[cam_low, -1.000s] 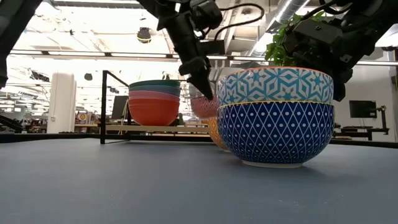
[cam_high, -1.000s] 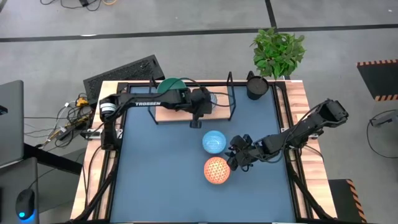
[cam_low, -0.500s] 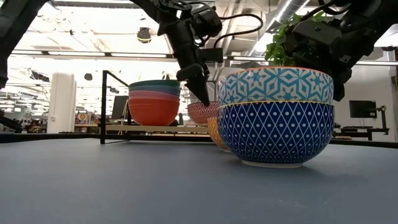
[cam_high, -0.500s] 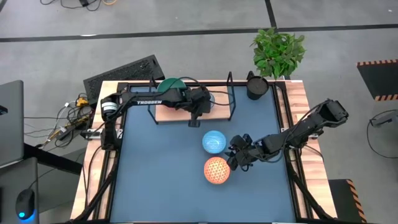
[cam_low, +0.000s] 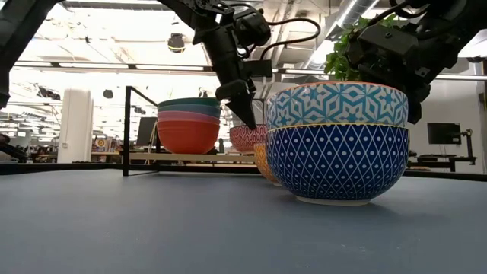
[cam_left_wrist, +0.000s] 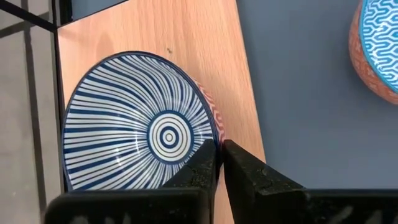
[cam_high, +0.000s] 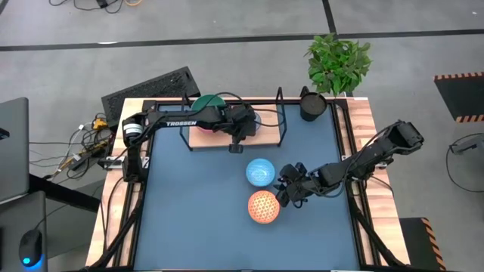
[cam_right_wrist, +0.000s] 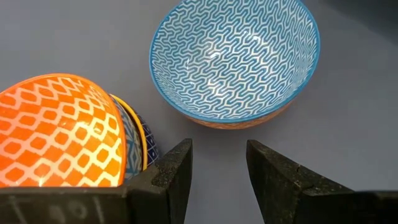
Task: Place and stack bowls onto a shelf
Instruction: Put the dark blue patterned bowl on the shelf, then stack the orange patterned bowl on top of the dark blue patterned bowl on the shelf
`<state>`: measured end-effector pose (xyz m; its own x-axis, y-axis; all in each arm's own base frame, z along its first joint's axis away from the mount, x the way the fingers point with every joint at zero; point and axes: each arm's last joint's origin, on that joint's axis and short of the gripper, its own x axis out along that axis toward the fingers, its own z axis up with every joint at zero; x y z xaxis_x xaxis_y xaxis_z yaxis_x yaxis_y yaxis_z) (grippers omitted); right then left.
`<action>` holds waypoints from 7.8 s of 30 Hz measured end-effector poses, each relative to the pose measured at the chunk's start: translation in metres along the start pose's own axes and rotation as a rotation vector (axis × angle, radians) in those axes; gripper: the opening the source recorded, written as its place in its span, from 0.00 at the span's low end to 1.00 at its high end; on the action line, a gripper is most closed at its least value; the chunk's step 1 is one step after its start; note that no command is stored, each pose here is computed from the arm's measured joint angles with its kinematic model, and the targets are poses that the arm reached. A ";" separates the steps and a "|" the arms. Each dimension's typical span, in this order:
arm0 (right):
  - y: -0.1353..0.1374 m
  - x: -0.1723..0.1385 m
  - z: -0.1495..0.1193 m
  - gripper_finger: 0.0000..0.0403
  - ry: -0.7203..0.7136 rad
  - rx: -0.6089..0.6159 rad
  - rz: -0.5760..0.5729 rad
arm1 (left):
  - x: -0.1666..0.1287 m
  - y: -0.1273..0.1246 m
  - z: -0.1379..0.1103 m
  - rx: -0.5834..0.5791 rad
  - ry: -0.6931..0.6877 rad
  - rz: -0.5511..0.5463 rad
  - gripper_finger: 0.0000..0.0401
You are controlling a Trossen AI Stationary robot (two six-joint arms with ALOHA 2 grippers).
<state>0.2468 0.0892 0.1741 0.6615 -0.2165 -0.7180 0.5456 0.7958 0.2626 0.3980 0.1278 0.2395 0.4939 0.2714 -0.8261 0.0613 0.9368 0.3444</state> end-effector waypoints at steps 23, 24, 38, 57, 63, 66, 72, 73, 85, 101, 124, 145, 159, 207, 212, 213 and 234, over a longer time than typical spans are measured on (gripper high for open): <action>0.000 0.000 0.000 0.44 0.000 0.000 0.000 | -0.062 -0.031 0.029 0.109 0.025 -0.093 0.24; 0.000 0.000 0.000 0.44 0.000 0.000 0.000 | -0.067 -0.040 0.032 0.119 0.005 -0.136 0.24; 0.000 -0.001 0.000 0.44 0.000 0.012 0.002 | -0.109 -0.173 0.066 0.362 -0.182 -0.346 0.24; 0.006 -0.005 -0.008 0.44 0.015 -0.004 0.025 | -0.068 -0.248 0.077 0.648 -0.259 -0.372 0.37; 0.006 -0.005 -0.008 0.44 0.015 -0.004 0.024 | -0.058 -0.262 0.076 0.698 -0.255 -0.372 0.41; 0.005 -0.005 -0.008 0.44 0.015 -0.004 0.023 | -0.048 -0.267 0.075 0.701 -0.235 -0.353 0.41; 0.006 -0.005 -0.008 0.44 0.013 -0.004 0.026 | -0.046 -0.266 0.073 0.688 -0.207 -0.339 0.34; 0.006 -0.005 -0.008 0.44 0.014 -0.006 0.025 | -0.045 -0.266 0.073 0.682 -0.207 -0.338 0.32; 0.006 -0.004 -0.008 0.44 0.012 -0.004 0.025 | -0.040 -0.255 0.074 0.607 -0.190 -0.361 0.02; 0.006 -0.004 -0.008 0.44 0.012 -0.003 0.025 | -0.061 -0.248 0.085 0.568 -0.163 -0.282 0.00; 0.005 -0.004 -0.008 0.44 0.013 -0.012 0.023 | -0.077 -0.067 0.083 0.226 0.126 -0.024 0.00; 0.005 -0.004 -0.007 0.44 0.002 -0.013 0.014 | -0.046 0.033 0.051 -0.032 0.048 0.001 0.00; 0.005 -0.004 -0.007 0.44 -0.007 -0.014 0.006 | -0.019 0.031 0.036 -0.041 0.080 -0.034 0.00; 0.005 -0.004 -0.007 0.44 -0.007 -0.032 0.005 | -0.013 0.032 0.032 -0.160 0.052 -0.079 0.23; 0.005 -0.004 -0.007 0.44 -0.006 -0.032 0.006 | -0.013 0.032 0.032 -0.176 0.063 -0.072 0.23; 0.005 -0.004 -0.007 0.44 -0.007 -0.031 0.006 | -0.013 0.032 0.031 -0.179 0.064 -0.075 0.23; 0.005 -0.004 -0.007 0.44 -0.008 -0.031 0.005 | -0.069 0.034 0.036 -0.174 -0.006 -0.003 0.24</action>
<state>0.2427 0.0978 0.1738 0.6680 -0.2170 -0.7119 0.5262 0.8141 0.2457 0.3975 0.1330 0.3248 0.4989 0.2678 -0.8243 -0.0877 0.9618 0.2594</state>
